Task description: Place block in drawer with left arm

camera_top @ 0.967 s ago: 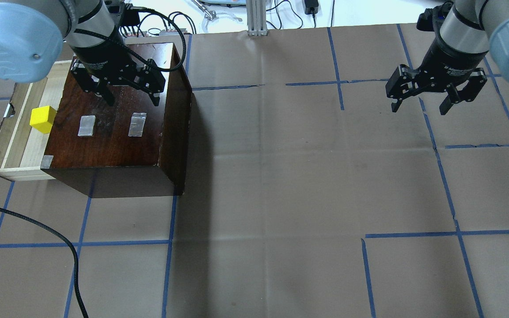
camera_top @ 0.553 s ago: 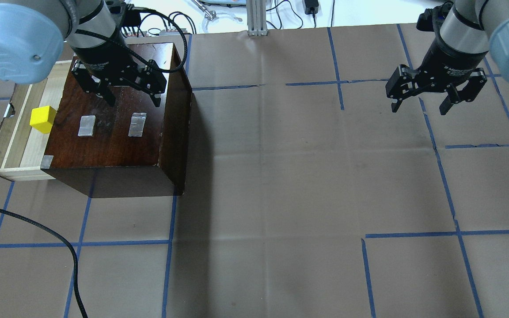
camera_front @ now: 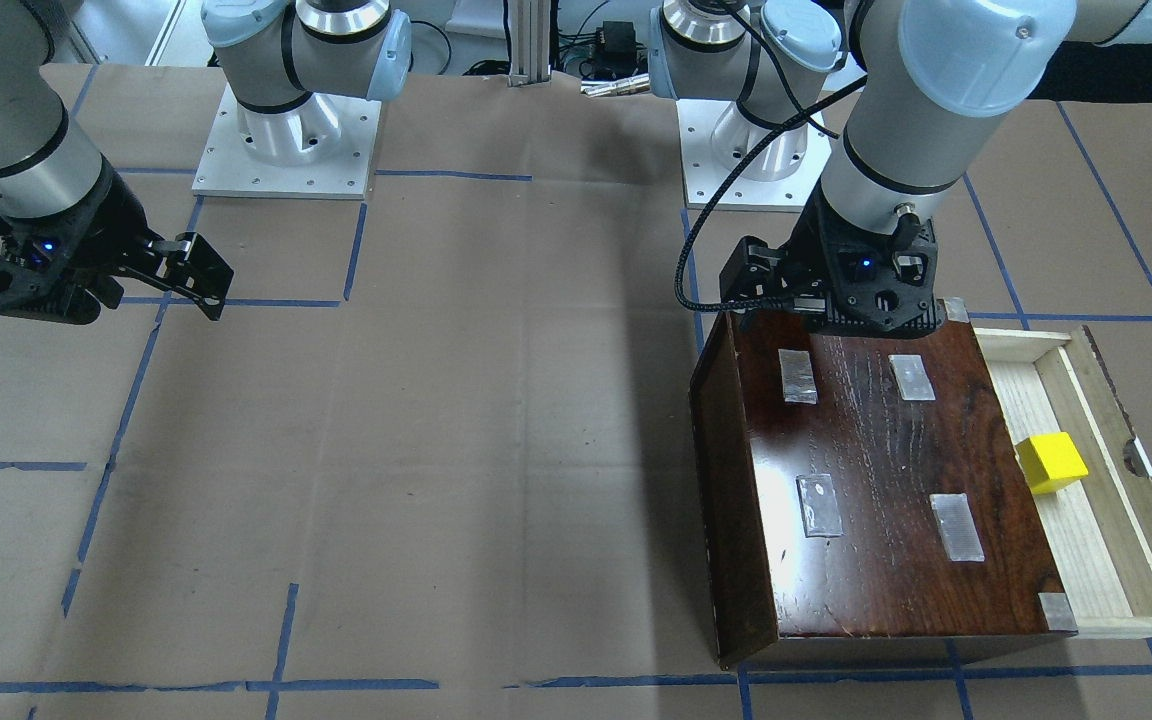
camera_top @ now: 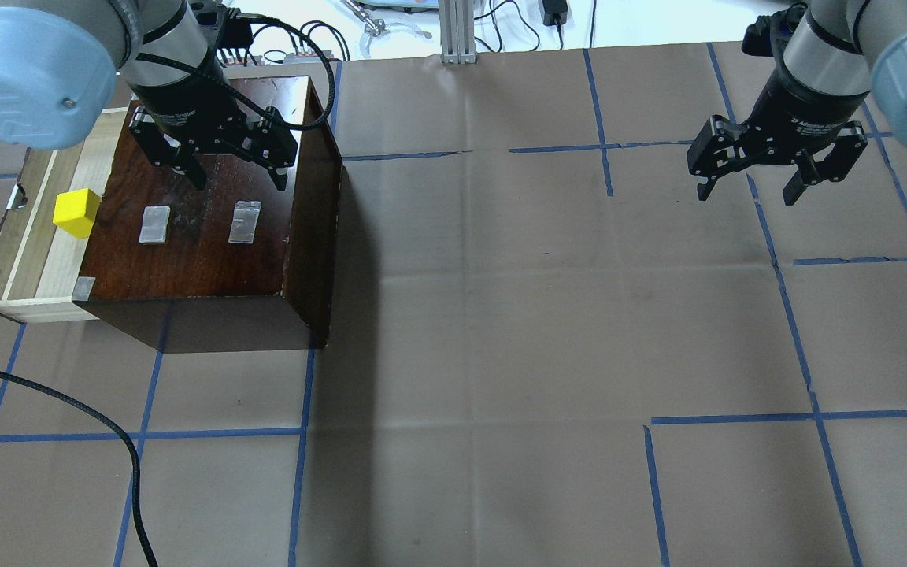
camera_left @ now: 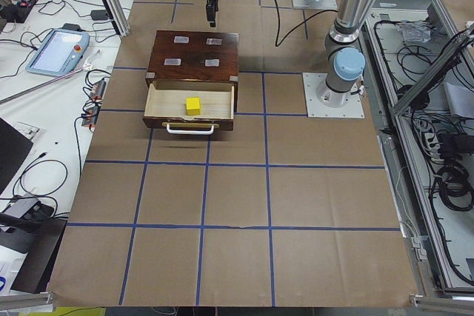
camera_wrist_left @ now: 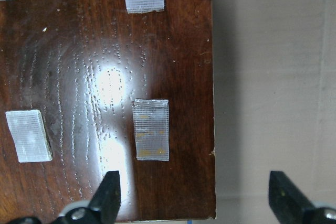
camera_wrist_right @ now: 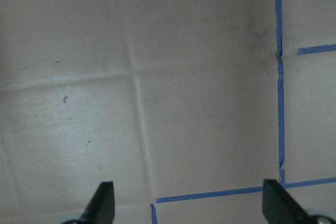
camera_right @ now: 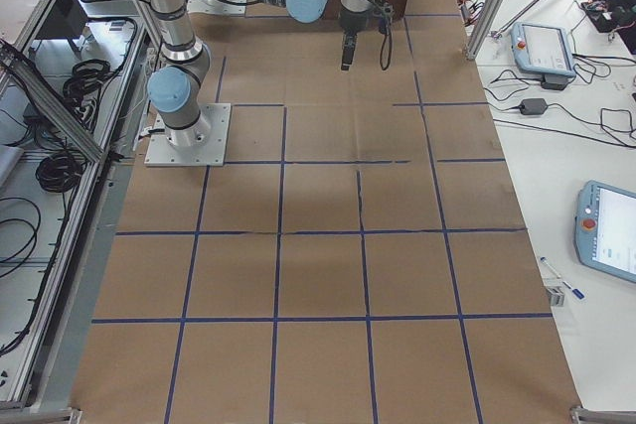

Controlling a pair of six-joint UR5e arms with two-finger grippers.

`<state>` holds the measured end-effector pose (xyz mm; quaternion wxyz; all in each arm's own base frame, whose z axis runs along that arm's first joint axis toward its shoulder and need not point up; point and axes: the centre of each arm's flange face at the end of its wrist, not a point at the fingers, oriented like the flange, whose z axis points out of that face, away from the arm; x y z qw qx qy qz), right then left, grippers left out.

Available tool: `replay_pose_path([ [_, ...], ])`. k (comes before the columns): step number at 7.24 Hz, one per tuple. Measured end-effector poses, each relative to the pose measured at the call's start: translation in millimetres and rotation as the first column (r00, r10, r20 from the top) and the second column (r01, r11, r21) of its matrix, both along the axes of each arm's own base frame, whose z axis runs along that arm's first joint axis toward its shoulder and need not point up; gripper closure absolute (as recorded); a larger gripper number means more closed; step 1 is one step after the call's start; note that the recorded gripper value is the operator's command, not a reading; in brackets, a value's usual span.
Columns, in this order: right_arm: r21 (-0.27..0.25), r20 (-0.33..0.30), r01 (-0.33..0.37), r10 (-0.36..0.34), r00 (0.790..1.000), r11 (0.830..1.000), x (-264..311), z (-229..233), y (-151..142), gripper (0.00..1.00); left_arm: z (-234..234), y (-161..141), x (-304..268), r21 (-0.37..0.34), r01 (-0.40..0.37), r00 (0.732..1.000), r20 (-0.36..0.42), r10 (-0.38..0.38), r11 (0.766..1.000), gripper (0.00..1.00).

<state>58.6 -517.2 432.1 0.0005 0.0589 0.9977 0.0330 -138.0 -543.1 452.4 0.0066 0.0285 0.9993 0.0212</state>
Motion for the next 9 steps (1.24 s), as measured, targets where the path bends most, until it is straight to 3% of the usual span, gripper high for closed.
replay_pose_path([
  [9, -0.001, 0.0, 0.0, 0.0, 1.0, 1.0, 0.0, 0.3, 0.1, 0.0, 2.5, -4.5, 0.7, -0.006, -0.001, 1.0, 0.0, 0.001, 1.0, 0.01],
])
